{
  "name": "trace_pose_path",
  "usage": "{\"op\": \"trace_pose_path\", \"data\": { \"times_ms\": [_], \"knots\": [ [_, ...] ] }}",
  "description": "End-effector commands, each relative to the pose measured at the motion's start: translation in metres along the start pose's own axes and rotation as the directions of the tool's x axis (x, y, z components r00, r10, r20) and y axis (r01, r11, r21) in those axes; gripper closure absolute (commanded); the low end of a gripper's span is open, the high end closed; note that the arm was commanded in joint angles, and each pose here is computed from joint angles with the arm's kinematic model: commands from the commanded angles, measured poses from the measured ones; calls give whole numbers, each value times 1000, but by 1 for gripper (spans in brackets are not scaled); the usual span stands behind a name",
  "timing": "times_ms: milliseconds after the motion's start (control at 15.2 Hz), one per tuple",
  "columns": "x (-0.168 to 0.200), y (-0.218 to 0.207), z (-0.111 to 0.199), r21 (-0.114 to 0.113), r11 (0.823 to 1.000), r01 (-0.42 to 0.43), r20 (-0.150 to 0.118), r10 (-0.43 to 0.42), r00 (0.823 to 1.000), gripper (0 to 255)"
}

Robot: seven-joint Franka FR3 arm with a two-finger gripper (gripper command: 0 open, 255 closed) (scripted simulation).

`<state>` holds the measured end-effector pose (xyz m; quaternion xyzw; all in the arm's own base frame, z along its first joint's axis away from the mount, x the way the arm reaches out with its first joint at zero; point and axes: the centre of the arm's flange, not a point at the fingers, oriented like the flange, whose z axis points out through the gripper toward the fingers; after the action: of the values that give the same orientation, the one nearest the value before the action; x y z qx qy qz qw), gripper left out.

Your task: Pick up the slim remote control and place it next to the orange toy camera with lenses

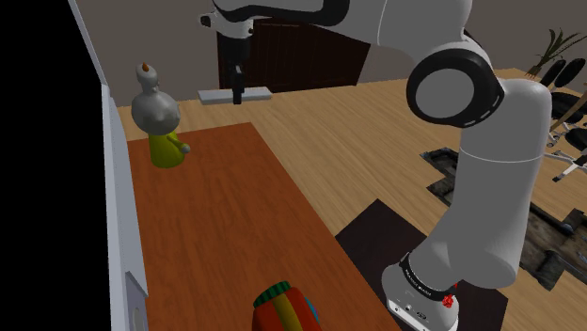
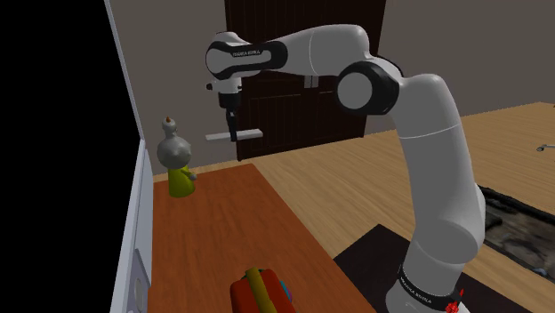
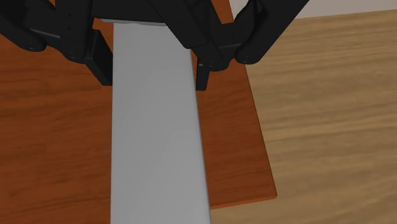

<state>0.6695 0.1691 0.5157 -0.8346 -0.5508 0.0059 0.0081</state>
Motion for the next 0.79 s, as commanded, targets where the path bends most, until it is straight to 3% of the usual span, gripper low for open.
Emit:
{"op": "trace_pose_path", "data": {
  "times_ms": [0, 264, 726],
  "knots": [
    [0, 0, -11, 0, 1000, 0, 0, 0, 1000, 255],
    [0, -1, -30, 0, 1000, 0, 0, 0, 1000, 255],
    [-6, -93, -28, 0, 1000, 0, 0, 0, 1000, 255]
  ]
}}
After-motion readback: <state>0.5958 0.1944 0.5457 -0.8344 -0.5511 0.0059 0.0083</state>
